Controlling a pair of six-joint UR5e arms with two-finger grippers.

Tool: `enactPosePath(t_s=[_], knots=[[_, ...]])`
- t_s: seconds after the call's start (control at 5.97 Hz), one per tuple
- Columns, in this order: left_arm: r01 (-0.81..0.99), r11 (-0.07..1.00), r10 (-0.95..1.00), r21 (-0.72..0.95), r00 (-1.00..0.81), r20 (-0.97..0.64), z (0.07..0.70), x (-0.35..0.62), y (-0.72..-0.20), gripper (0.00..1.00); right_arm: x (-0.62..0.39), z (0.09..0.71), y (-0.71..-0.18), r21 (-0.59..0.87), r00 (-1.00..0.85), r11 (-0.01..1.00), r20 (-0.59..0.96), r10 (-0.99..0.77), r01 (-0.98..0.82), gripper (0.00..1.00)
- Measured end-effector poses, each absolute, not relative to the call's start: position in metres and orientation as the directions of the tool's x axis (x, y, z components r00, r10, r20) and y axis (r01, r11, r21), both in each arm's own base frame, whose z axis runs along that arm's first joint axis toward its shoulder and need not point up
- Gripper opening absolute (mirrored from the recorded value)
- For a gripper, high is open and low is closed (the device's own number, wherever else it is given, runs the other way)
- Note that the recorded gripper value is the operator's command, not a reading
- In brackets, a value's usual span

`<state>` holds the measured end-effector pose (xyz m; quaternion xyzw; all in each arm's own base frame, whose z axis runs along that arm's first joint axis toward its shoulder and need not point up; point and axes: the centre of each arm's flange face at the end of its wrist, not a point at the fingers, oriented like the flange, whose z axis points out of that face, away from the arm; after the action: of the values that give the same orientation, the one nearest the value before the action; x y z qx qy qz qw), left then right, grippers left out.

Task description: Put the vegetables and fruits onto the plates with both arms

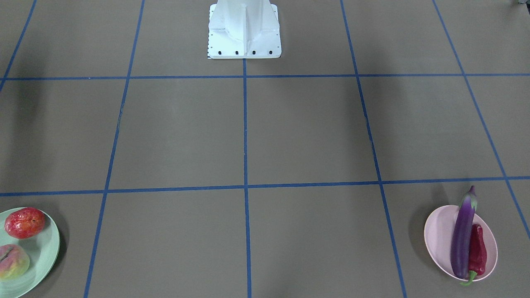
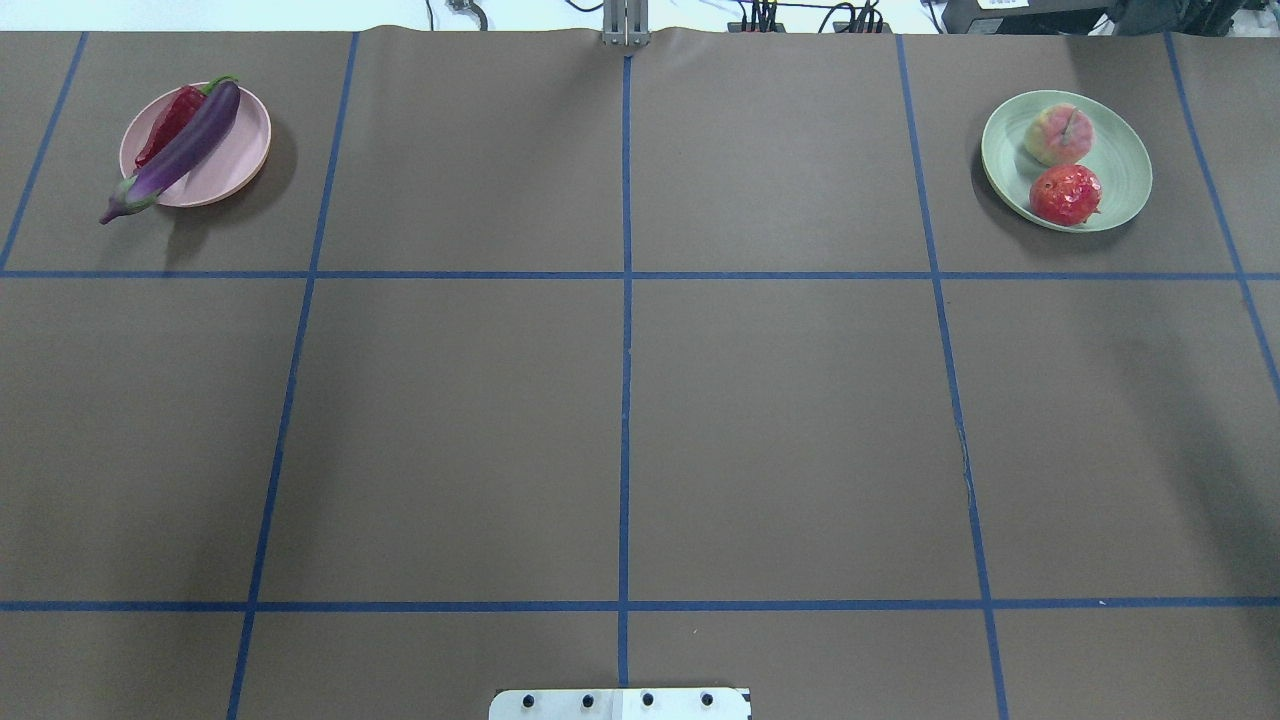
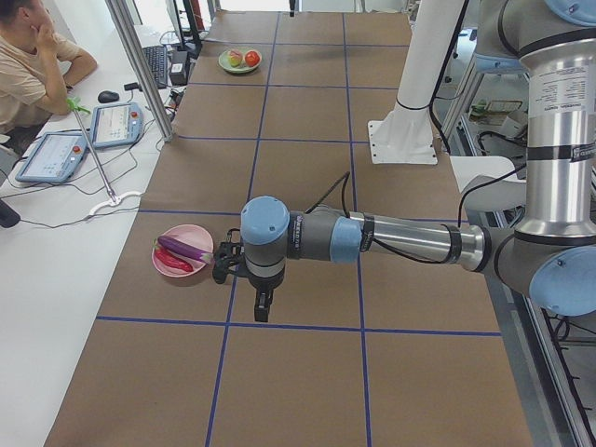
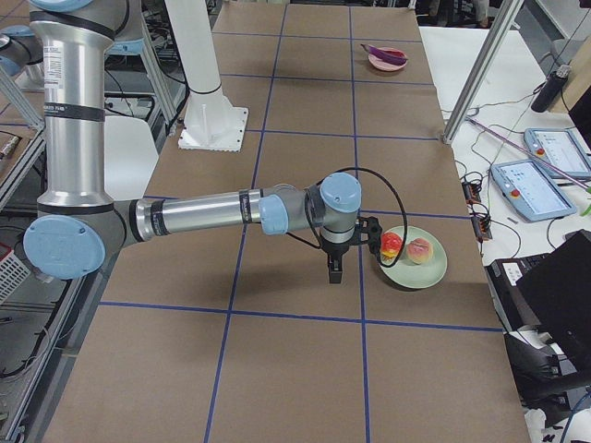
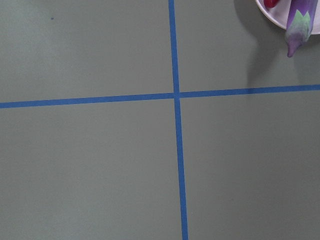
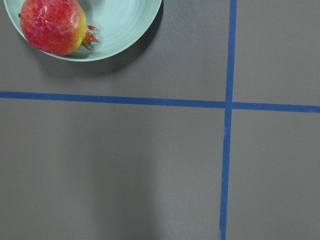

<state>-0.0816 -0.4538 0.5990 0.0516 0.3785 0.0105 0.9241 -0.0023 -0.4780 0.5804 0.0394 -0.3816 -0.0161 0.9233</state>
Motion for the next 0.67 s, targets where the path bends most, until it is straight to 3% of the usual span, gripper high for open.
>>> enactPosePath(t_s=[0.67], knots=[[0.018,0.995,0.058,0.102,0.713,-0.699,0.5999,-0.0810,-0.4539,1.00,-0.0020,0.5879,-0.4704,0.109,0.704,0.994,0.706,-0.077,-0.001,1.00]])
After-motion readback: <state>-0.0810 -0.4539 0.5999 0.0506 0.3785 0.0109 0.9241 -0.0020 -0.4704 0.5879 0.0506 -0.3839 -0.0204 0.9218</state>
